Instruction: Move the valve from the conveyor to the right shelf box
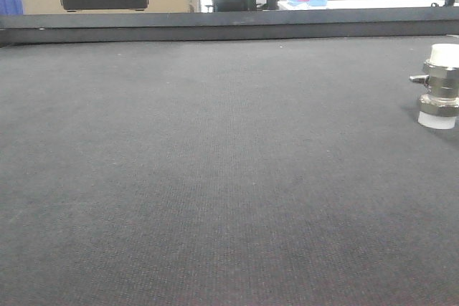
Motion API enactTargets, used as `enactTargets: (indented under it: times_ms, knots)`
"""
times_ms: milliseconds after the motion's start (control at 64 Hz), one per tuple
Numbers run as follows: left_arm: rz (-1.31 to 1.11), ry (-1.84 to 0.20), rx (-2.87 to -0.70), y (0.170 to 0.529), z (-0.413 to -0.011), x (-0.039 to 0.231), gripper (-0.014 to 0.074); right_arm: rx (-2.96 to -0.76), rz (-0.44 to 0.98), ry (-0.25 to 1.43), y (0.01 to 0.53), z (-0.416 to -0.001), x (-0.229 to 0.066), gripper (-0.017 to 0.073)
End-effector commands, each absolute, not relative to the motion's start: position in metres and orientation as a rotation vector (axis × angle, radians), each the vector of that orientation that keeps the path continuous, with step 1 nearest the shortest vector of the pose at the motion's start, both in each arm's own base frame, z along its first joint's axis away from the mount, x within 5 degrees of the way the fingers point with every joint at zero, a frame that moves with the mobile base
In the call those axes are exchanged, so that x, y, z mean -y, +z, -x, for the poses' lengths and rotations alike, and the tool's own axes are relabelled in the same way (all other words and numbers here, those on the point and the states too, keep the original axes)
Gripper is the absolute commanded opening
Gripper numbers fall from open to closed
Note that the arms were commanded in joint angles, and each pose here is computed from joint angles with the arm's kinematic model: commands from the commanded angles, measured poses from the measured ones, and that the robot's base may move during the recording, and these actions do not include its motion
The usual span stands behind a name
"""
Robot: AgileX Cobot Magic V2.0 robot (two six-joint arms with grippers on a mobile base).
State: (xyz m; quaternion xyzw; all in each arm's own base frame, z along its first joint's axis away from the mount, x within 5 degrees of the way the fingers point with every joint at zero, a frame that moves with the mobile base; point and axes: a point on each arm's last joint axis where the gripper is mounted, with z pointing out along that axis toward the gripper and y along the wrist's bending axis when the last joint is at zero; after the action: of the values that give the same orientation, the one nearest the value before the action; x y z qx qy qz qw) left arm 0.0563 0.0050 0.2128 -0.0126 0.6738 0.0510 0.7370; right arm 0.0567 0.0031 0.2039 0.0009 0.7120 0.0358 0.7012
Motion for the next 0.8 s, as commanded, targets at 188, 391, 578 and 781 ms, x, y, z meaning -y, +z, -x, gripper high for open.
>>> enactTargets:
  times_ms: [188,391,578,781]
  knots:
    - [0.028,0.113,-1.459,0.216,-0.056,-0.005,-0.0111,-1.559,-0.004,0.081,0.206,-0.056,-0.003,-0.0154]
    - [0.028,0.113,-1.457,0.216,-0.056,-0.005,-0.0111,-1.559,-0.004,0.081,0.206,-0.056,-0.003,-0.0154]
    - [0.035,0.107,-1.441,0.217,-0.055,-0.005,-0.0111,-1.531,-0.006,0.080,0.209,-0.056,-0.003,-0.0154]
    - [0.067,0.085,-1.343,0.226,-0.054,-0.006,-0.0111,-1.440,-0.012,0.076,0.217,-0.056,-0.002,-0.0154]
